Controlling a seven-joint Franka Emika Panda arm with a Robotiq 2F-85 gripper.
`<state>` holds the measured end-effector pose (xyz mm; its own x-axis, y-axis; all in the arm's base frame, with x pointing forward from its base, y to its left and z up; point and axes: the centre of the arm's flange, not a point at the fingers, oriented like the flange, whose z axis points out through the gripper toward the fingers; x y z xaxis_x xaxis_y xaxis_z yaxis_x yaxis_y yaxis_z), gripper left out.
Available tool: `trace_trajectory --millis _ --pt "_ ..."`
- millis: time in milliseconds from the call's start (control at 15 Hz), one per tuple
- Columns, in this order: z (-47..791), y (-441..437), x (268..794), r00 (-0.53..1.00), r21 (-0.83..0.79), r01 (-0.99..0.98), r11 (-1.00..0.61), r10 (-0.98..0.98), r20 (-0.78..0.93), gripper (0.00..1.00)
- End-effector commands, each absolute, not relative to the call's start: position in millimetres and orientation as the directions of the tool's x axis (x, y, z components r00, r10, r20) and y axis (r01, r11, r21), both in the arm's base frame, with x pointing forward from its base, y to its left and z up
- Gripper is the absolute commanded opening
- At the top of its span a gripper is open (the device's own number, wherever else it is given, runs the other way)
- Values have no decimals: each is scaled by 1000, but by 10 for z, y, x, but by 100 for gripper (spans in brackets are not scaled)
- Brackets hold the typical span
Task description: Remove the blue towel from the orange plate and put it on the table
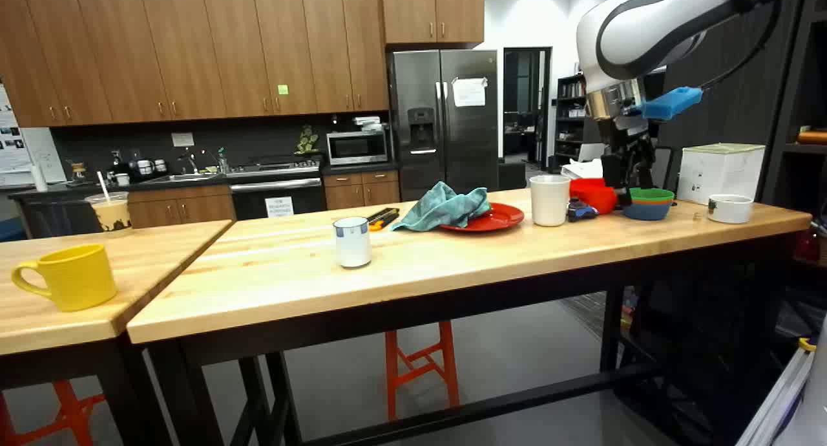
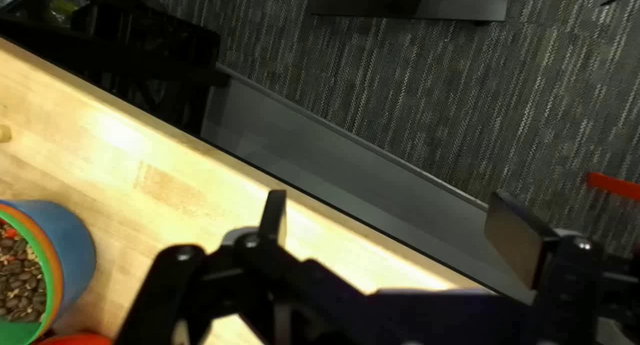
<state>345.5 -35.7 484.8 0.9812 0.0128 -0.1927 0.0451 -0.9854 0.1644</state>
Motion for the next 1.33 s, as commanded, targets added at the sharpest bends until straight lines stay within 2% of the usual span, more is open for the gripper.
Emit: trace_trajectory --millis 0,933,1267 --pt "4848 -357 3455 981 164 45 -985 13 -192 100" --pt "4943 438 4775 996 185 69 -980 58 -65 100" --pt "5020 370 4766 997 182 67 -981 62 -36 100"
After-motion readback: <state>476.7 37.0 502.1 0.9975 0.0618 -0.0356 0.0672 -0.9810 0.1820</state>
